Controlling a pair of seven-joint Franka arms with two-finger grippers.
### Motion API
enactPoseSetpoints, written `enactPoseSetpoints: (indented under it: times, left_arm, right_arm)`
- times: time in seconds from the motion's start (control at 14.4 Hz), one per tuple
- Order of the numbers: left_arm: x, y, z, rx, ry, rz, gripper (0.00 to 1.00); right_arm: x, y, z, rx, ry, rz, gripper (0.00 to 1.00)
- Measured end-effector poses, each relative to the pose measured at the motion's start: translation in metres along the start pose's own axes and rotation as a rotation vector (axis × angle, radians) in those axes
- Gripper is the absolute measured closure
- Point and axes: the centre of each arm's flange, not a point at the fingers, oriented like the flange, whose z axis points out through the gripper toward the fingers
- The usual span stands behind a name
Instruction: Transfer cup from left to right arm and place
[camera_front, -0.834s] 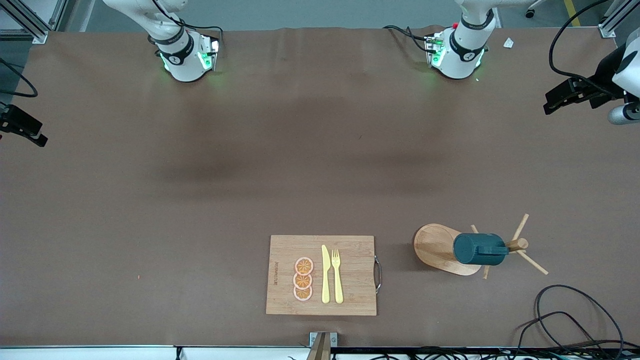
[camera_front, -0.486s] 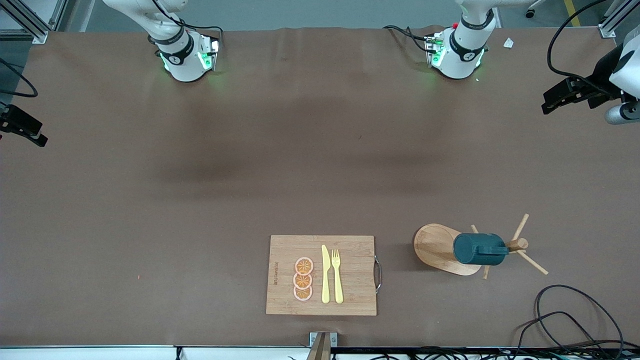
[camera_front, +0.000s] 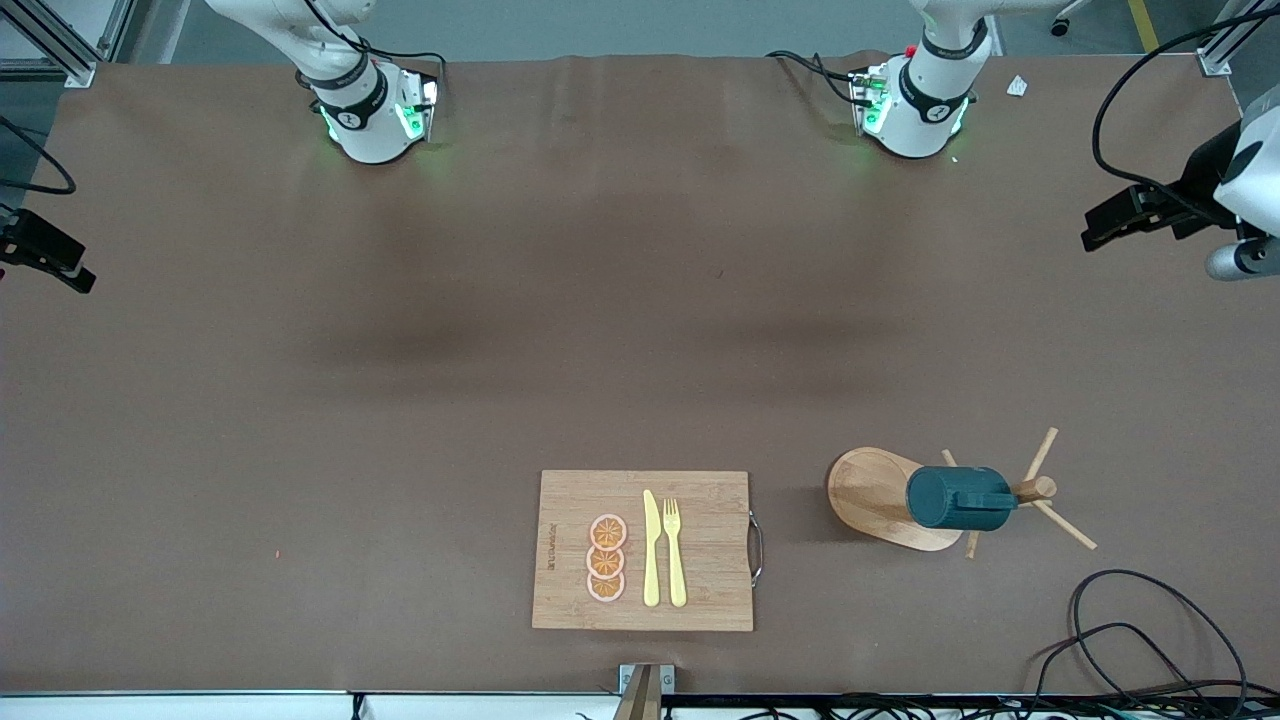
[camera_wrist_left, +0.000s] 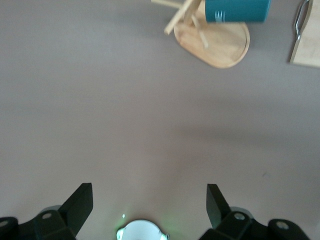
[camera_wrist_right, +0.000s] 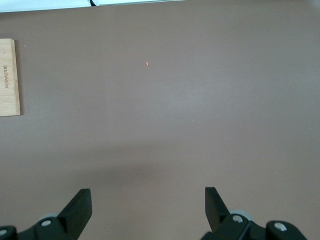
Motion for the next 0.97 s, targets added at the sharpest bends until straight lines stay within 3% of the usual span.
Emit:
enactPoseSetpoints:
  times: [0.49, 0.76, 0.97]
  left_arm:
    - [0.044, 0.004, 0.028, -0.029, 0.012, -0.298, 0.00]
    - [0.074, 0.006, 0.051, -0.114, 0.010, -0.530, 0.00]
    - [0.094, 0.018, 0.064, -0.238, -0.006, -0.708, 0.00]
  right_arm:
    - [0.000, 0.000, 0.000, 0.000, 0.000, 0.000, 0.00]
    - [0.000, 0.000, 0.000, 0.000, 0.000, 0.000, 0.00]
    - [0.000, 0.000, 0.000, 0.000, -0.001, 0.000, 0.00]
